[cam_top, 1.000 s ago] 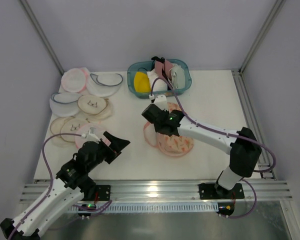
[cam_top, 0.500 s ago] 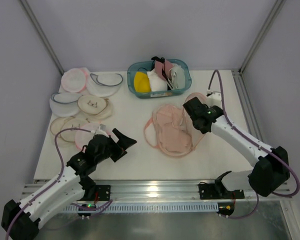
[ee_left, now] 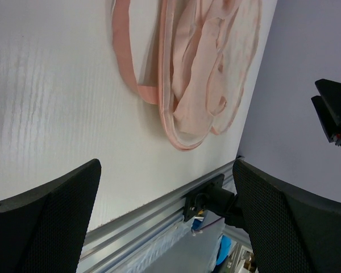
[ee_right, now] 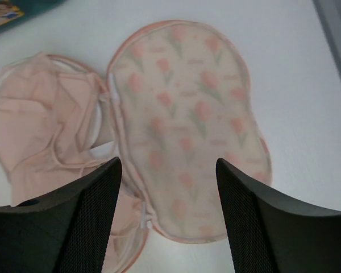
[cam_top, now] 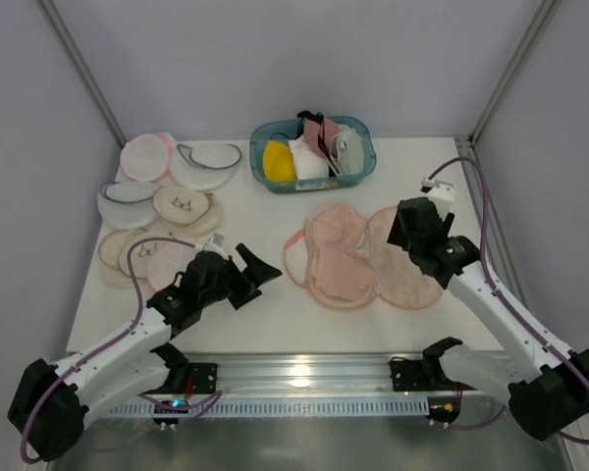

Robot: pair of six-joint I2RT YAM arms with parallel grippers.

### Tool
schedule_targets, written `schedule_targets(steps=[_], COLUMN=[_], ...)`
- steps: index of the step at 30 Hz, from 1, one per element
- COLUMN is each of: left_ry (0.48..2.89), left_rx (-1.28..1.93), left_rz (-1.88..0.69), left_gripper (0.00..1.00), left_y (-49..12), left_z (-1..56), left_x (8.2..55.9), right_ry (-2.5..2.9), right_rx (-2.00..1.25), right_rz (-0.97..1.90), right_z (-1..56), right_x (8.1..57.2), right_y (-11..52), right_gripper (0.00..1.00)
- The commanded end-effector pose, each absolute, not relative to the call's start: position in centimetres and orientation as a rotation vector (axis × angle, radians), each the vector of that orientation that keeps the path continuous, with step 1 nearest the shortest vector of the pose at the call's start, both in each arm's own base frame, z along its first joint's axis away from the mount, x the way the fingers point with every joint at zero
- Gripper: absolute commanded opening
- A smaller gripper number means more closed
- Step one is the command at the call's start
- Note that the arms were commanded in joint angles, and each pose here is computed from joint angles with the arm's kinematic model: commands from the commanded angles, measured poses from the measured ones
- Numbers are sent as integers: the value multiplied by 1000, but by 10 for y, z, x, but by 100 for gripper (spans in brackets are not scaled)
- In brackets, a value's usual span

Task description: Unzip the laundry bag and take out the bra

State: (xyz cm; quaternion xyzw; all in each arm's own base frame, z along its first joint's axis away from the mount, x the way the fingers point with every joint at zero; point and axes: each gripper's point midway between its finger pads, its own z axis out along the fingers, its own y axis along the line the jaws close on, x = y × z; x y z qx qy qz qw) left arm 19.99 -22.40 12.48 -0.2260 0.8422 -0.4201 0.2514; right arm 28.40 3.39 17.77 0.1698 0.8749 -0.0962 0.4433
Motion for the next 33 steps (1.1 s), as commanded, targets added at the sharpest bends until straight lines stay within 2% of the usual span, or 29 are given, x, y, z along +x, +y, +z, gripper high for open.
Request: schedule_targets(steps=[1,6,13,22,31,33], left_ry=[2219,2209,2205,2193,2217,2217], left_rx=[-540,-546,-565,-570,-577,-580], left_rz=[-1232,-1236,-1214,-1190,-1182,-1183], left_gripper=[99,100,99,99,99,99], left_y=[-236,-234,-224,-217,-218,-218], left_z=[152,154,149,147,139,138], left_x=[208,206,199,196,196,196], right_ry=[2129,2225,2299,2322,2185,2147], right_rx=[166,17,-32,-58,-162,-190], right_rz=[149,519,887,1021,1339,1377], right_z=[195,156,91,56,76,84], right_x=[303,310,328,341,326,325], right_y=[96,164,206,219,247,250], right_gripper=[71,71,70,66,48,40])
